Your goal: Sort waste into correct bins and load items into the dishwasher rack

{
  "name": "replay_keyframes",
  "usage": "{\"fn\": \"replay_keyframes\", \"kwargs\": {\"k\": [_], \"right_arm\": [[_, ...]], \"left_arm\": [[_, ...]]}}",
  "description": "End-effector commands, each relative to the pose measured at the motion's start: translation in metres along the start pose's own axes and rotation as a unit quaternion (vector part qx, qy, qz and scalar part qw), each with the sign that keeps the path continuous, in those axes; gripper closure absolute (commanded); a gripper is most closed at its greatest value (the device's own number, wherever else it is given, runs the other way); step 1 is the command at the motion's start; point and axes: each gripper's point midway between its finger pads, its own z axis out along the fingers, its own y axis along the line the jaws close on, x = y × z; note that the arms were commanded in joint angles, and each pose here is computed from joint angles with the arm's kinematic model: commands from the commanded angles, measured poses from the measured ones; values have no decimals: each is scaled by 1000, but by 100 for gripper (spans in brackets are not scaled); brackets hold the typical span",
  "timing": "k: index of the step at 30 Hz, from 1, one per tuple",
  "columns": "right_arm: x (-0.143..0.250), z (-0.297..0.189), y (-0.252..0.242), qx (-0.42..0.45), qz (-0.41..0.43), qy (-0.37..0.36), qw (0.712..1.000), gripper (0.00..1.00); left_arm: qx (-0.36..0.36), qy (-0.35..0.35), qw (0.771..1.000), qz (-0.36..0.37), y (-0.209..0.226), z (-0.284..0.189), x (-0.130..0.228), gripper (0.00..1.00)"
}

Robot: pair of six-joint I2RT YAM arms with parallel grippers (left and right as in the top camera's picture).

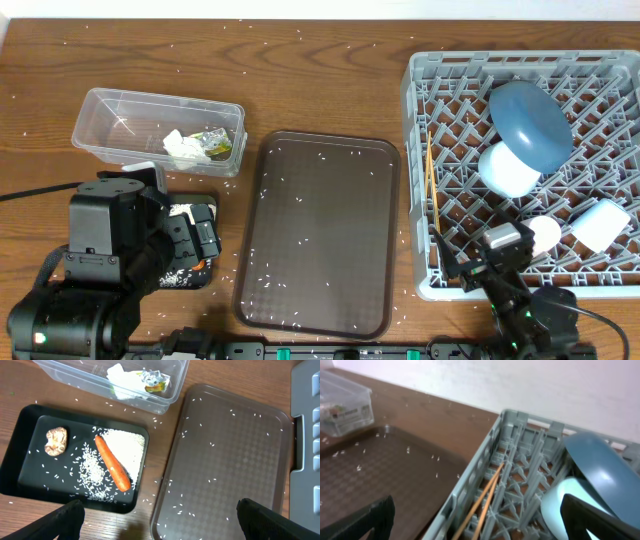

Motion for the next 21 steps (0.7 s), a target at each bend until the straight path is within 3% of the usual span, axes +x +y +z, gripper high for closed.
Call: {"fn": "replay_keyframes", "kwargs": {"k": [1, 9, 21], "right_arm": [[10, 9, 0, -1, -6, -13, 1000, 1], [15, 24, -3, 10, -16, -66, 998, 1], [16, 24, -3, 9, -16, -65, 998, 1]], "left_arm": [[-4, -9, 1000, -4, 2, -4, -4, 2], [-4, -9, 1000, -4, 2, -4, -4, 2], [-4, -9, 1000, -4, 2, -4, -4, 2]]}}
